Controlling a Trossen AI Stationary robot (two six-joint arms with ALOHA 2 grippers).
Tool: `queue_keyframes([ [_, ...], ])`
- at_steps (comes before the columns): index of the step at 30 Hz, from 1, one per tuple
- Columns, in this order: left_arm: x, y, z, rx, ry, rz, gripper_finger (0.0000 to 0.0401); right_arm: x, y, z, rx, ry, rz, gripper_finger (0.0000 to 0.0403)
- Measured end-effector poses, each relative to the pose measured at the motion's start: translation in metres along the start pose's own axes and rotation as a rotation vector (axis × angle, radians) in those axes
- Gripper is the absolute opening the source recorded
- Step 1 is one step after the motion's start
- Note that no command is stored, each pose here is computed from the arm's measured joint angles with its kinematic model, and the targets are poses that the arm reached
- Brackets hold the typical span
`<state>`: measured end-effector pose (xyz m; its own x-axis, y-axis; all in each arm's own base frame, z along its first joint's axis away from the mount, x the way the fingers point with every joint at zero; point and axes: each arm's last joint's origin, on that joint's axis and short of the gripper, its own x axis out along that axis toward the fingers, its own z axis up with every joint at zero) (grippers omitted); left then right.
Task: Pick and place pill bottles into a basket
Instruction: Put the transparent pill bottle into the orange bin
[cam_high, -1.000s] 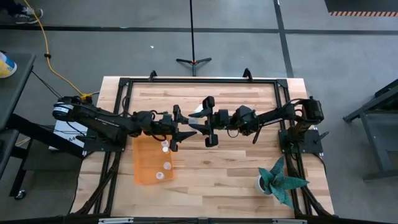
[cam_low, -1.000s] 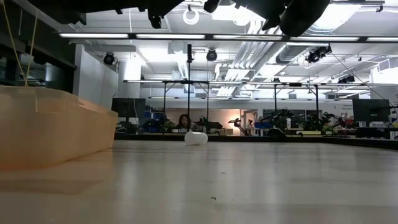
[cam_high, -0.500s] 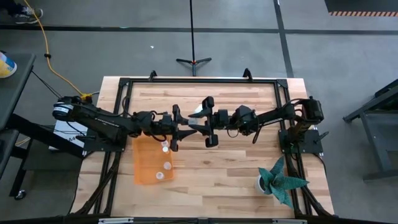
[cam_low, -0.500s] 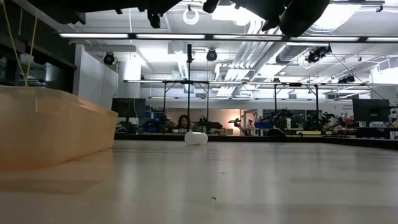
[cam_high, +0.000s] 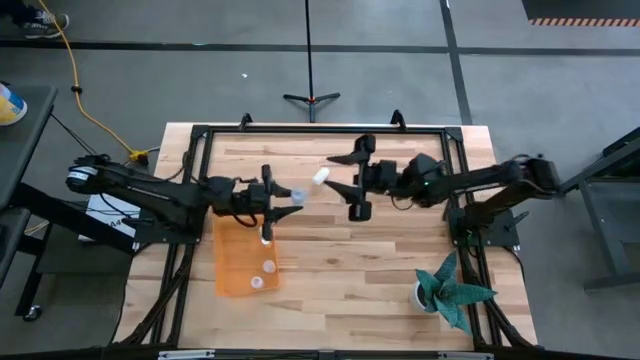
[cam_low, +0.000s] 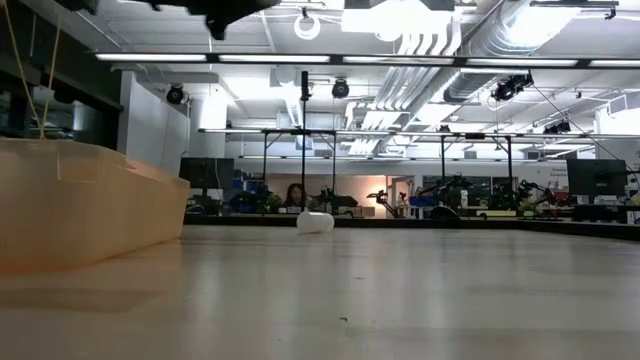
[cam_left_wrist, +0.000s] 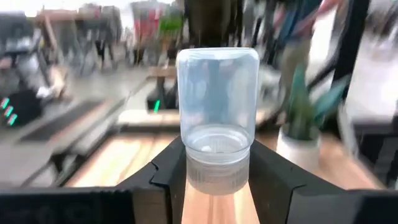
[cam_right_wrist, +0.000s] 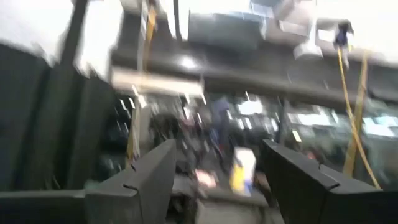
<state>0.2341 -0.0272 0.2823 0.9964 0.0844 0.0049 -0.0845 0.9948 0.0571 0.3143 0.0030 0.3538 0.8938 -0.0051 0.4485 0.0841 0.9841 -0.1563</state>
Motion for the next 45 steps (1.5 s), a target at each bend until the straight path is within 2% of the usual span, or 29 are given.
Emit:
queue_keyframes([
  [3, -0.015, -0.007, -0.002, 0.018, 0.147, 0.071, 0.0171, -0.008, -0.004, 0.005, -0.003, 0.156, -0.053, 0.0226],
  [6, -0.025, -0.016, 0.011, -0.001, 0.266, 0.18, 0.0171, -0.015, -0.006, 0.006, 0.009, 0.268, -0.089, 0.0225],
  [8, -0.032, -0.025, 0.02, 0.031, 0.345, 0.213, 0.0171, -0.018, -0.007, 0.005, 0.013, 0.316, -0.125, 0.0225],
  [13, -0.04, -0.046, 0.034, 0.162, 0.55, 0.257, 0.0171, -0.02, -0.009, 0.0, -0.008, 0.378, -0.215, 0.0224],
  [18, -0.045, -0.057, 0.039, 0.214, 0.782, 0.29, 0.0171, -0.02, -0.01, -0.001, -0.01, 0.387, -0.222, 0.0224],
  [25, -0.053, -0.058, 0.034, 0.096, 1.185, 0.325, 0.0171, -0.021, -0.009, -0.002, -0.012, 0.398, -0.219, 0.0224],
  [29, -0.058, -0.061, 0.031, -0.017, 1.356, 0.301, 0.0171, -0.021, -0.01, -0.002, -0.013, 0.399, -0.221, 0.0224],
  [33, -0.058, -0.064, 0.025, -0.075, 1.488, 0.299, 0.0175, -0.021, -0.013, -0.004, -0.018, 0.408, -0.23, 0.0224],
  [39, -0.036, -0.06, 0.005, -0.192, 1.702, 0.315, 0.0171, -0.022, -0.022, -0.007, -0.028, 0.432, -0.257, 0.0224],
  [45, -0.01, -0.046, -0.016, -0.188, 1.843, 0.264, 0.0171, -0.024, -0.027, -0.011, -0.031, 0.466, -0.258, 0.0223],
])
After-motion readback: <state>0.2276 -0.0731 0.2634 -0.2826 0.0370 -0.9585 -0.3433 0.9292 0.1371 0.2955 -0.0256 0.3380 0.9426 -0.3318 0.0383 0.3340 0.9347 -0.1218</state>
